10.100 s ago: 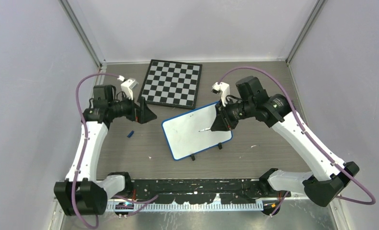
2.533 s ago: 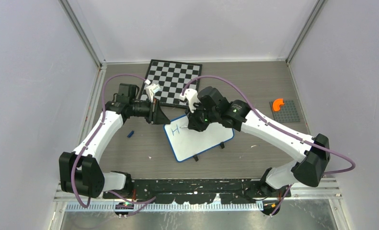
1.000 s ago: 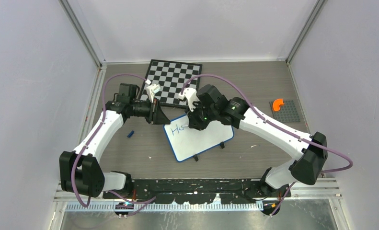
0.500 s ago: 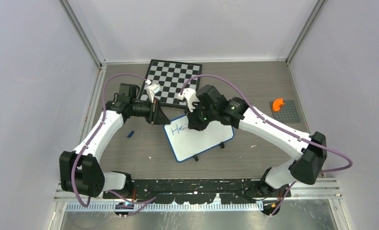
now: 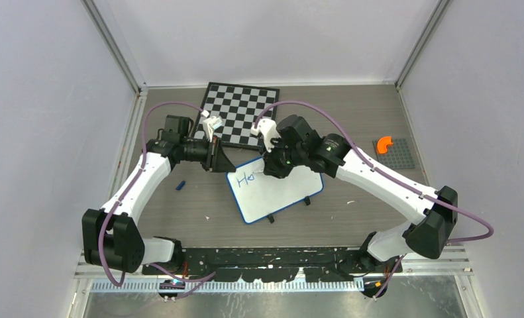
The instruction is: Write a sentence on the whiteboard
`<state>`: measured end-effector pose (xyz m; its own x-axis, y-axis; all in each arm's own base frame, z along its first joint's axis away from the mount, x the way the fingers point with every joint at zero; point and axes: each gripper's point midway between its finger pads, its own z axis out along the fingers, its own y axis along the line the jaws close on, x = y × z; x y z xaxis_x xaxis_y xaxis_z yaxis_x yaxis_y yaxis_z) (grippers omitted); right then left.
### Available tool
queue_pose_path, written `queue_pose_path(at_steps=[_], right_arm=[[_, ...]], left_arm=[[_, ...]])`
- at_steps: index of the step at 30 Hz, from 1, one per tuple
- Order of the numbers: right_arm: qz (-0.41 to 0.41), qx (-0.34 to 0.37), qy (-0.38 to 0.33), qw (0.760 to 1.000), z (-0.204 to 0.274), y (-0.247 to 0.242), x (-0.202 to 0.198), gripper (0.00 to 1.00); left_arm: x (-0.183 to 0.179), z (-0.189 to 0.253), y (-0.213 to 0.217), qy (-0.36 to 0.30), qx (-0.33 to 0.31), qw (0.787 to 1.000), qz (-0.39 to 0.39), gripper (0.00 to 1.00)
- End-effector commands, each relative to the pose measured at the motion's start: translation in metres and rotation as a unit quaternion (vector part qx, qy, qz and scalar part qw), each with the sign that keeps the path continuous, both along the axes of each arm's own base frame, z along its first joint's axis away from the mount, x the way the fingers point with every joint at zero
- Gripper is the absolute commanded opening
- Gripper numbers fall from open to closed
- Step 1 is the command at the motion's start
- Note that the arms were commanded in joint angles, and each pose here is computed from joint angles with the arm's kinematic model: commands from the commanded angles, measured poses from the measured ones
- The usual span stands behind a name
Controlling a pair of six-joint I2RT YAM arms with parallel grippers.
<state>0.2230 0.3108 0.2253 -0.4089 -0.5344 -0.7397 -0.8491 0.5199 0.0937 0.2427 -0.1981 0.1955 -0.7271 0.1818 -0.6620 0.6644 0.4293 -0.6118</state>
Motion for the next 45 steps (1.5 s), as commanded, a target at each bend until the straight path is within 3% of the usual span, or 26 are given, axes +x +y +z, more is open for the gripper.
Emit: queue_pose_path(at_steps=[1,14,38,45], right_arm=[[-0.001,0.006,-0.024,1.000,0.011,0.005,0.010,0.00],[-0.027,0.012,-0.038,0.999,0.022,-0.007,0.026,0.00],[-0.007,-0.007,0.030,0.999,-0.026,-0.006,-0.001,0.00],[0.013,0.018,0.029,0.999,-0.004,0.006,-0.007,0.00]], left_arm=[[-0.004,0.003,-0.001,0.003,0.006,1.000,-0.008,0.15],[-0.004,0.001,-0.001,0.006,0.008,1.000,-0.008,0.15],[-0.004,-0.001,-0.001,0.006,0.010,1.000,-0.008,0.15],[-0.004,0.000,-0.001,0.004,0.011,1.000,-0.008,0.15]])
